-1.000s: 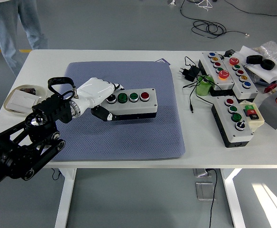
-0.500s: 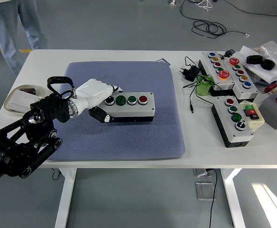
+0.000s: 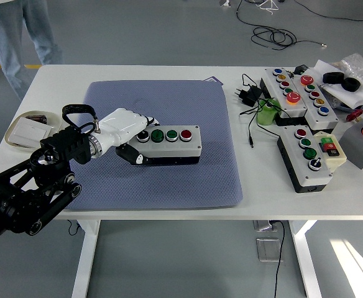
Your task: Pick up the button,place it on the desk,press the button,press the button
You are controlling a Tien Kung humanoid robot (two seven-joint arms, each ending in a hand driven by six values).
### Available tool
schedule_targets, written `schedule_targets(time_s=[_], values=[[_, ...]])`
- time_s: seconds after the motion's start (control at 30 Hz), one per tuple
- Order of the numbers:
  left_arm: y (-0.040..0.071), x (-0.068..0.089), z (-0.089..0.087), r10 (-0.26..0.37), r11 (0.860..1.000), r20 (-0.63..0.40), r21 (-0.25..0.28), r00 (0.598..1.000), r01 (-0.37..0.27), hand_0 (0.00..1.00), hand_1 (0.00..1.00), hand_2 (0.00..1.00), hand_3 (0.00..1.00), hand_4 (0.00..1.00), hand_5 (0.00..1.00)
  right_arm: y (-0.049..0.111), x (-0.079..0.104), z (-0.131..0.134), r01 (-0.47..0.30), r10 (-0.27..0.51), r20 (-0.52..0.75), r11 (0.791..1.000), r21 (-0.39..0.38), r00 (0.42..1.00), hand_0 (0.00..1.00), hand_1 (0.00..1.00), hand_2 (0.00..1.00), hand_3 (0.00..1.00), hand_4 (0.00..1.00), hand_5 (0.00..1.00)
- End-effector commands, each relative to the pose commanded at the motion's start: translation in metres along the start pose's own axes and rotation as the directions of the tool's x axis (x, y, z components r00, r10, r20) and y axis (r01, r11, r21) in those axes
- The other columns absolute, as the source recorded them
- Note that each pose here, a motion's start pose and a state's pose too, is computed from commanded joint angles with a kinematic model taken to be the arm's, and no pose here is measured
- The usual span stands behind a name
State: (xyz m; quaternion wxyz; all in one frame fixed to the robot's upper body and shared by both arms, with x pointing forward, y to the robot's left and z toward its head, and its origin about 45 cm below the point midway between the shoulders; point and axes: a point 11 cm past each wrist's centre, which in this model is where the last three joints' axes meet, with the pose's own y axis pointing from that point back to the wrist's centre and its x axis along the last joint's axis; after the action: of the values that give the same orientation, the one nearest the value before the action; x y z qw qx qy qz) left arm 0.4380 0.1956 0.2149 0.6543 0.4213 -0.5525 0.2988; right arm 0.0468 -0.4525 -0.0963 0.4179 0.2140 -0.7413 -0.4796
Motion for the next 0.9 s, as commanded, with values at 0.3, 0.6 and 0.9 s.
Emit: schedule_targets(time_s=[0.3, 0.6, 0.9], values=[[0.0003, -0.0028, -0.0031, -0.012, 1.0, 0.008, 0.009, 1.0, 0.012, 0.433, 0.524, 0.492, 0.48, 0.608, 0.025, 0.0, -0.0002, -0.0003, 0.001, -0.001, 0.001, 1.0, 0.001, 1.0, 0.787, 0.797, 0.817, 0.751, 0.412, 0.479], [0.001, -0.0073, -0.0035, -0.014, 1.0, -0.004, 0.022, 1.0, 0.015, 0.465, 0.596, 0.595, 0.592, 0.683, 0.052, 0.0, -0.0001, 0.0, 0.0, 0.0, -0.001, 1.0, 0.0, 1.0, 0.787, 0.797, 0.817, 0.751, 0.412, 0.479], [0.0013, -0.0095, -0.0045, -0.021, 0.999, 0.004, 0.025, 1.0, 0.021, 0.55, 0.636, 0.628, 0.632, 0.71, 0.066, -0.0003, 0.0009, 0.0015, -0.003, 0.003, -0.002, 1.0, -0.003, 1.0, 0.787, 0.797, 0.817, 0.751, 0.412, 0.479]])
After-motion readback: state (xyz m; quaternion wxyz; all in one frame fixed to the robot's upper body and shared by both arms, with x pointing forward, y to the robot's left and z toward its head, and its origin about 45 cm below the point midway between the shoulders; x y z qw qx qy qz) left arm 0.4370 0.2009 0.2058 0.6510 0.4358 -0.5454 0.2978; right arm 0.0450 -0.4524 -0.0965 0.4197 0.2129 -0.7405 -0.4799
